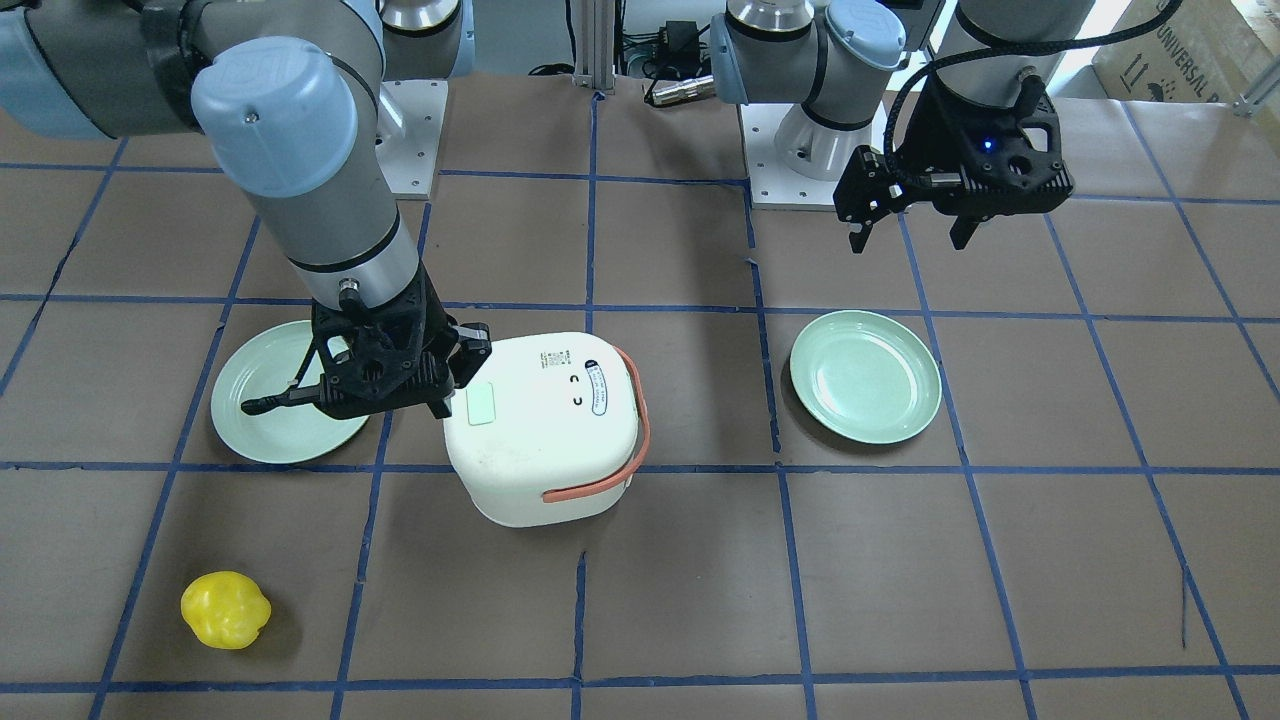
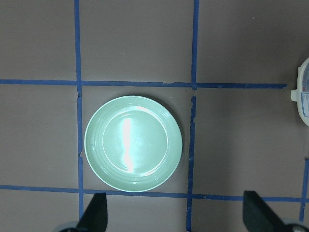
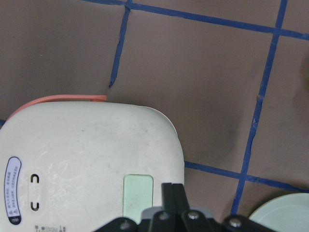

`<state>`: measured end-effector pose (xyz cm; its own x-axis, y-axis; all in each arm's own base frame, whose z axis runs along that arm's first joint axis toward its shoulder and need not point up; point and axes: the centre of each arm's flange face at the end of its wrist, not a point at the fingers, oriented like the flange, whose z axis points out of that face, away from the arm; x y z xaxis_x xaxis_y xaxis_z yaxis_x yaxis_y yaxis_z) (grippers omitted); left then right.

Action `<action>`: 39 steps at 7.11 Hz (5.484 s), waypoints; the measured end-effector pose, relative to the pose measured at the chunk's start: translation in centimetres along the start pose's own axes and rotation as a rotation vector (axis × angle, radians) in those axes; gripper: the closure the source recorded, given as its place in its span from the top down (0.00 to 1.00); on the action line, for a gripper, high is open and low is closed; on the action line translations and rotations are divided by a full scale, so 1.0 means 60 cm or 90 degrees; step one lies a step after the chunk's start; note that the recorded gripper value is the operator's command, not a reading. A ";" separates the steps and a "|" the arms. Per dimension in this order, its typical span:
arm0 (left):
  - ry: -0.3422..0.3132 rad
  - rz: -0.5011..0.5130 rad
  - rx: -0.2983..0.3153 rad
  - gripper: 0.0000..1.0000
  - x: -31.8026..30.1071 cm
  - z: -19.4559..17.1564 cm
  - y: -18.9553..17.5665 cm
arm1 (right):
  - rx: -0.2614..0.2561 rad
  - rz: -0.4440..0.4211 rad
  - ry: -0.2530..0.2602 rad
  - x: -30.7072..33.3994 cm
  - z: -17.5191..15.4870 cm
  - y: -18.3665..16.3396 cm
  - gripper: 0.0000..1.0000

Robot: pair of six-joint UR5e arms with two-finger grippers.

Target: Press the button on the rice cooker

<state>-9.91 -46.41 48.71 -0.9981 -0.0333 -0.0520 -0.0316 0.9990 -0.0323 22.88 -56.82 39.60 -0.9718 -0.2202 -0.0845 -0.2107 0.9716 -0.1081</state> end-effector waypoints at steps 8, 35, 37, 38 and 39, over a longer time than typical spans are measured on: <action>0.000 0.000 0.000 1.00 0.000 0.000 0.000 | -0.011 -0.032 -0.004 -0.031 0.027 0.000 0.08; 0.000 0.000 0.000 1.00 0.000 0.000 0.000 | 0.004 0.024 0.014 0.026 -0.143 0.014 1.00; 0.000 0.000 0.000 1.00 0.000 0.000 0.000 | 0.008 0.057 0.017 0.079 -0.151 0.008 1.00; 0.000 0.000 0.000 1.00 0.000 0.000 0.000 | 0.008 0.071 0.019 0.101 -0.151 0.007 1.00; 0.000 0.000 0.000 1.00 0.000 0.000 0.000 | 0.006 0.082 0.020 0.117 -0.149 0.007 1.00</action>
<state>-9.91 -46.41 48.71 -0.9981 -0.0333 -0.0521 -0.0316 0.9990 -0.0328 15.00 -57.19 47.81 -0.9936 -0.0911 -0.0669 -0.0835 0.9907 -0.1077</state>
